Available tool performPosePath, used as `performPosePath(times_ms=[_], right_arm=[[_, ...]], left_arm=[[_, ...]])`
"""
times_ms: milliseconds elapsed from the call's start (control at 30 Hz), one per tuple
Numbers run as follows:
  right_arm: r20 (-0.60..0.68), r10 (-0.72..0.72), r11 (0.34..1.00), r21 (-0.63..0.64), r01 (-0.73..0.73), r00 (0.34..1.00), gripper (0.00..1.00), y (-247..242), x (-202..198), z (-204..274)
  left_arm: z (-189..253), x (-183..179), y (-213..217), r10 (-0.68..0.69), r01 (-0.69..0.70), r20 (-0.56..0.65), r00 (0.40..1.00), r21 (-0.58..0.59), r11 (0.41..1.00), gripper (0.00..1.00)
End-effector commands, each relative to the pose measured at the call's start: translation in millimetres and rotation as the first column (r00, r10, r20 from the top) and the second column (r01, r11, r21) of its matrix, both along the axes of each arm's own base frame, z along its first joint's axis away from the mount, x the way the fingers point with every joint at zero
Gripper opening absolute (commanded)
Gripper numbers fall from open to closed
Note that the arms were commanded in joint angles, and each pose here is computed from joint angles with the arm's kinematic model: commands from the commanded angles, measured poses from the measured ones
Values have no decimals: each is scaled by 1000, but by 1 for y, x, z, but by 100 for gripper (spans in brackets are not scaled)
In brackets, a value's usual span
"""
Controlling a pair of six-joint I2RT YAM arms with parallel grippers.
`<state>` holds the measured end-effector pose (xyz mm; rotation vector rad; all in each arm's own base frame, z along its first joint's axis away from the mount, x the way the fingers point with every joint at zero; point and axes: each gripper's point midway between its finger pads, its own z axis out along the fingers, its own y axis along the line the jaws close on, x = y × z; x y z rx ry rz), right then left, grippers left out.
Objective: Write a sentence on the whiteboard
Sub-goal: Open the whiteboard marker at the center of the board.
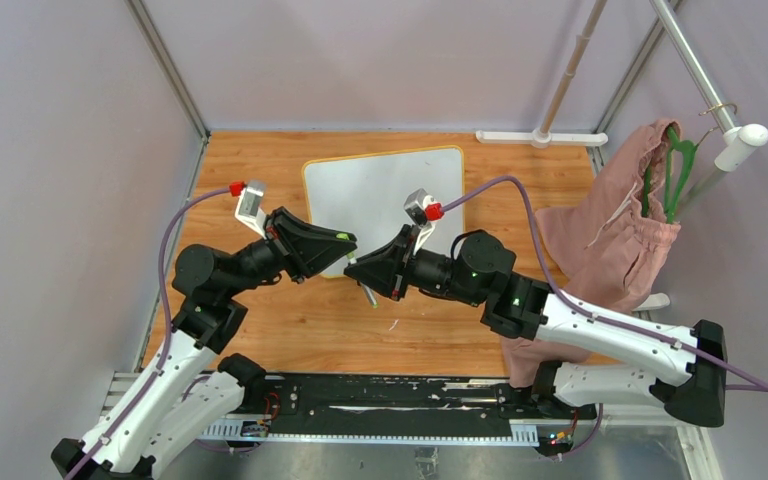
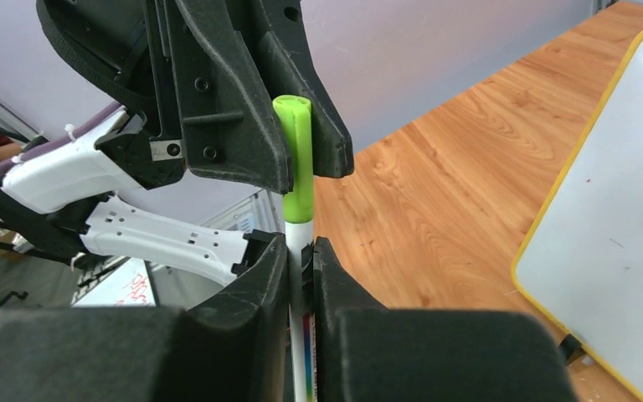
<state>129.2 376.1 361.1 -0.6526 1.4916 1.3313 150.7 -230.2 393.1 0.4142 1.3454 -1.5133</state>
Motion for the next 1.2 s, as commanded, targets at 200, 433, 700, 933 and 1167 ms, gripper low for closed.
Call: performPosePath(times_ms=[200,433,700,933,1167], right_arm=[[-30,-37,999,-6,37,999,0,-16,-2,-15],[-58,-74,997,-28,72,996,0,-32,-3,-34],[-11,-191,977,-103,189,982,0,-65,7,-35],[130,-428,851,-274,447,894,0,-157,25,-51],[196,-569,723,-345,599,799,0,-218,33,-61]], left_arm=[[38,11,17,128,-123,23,991,-156,980,0],[56,15,23,159,-150,21,987,-223,963,0],[39,24,13,155,-152,15,988,-134,979,0],[-55,43,-10,161,-141,-74,984,223,965,0],[-143,47,-59,227,-133,-61,972,655,744,0]])
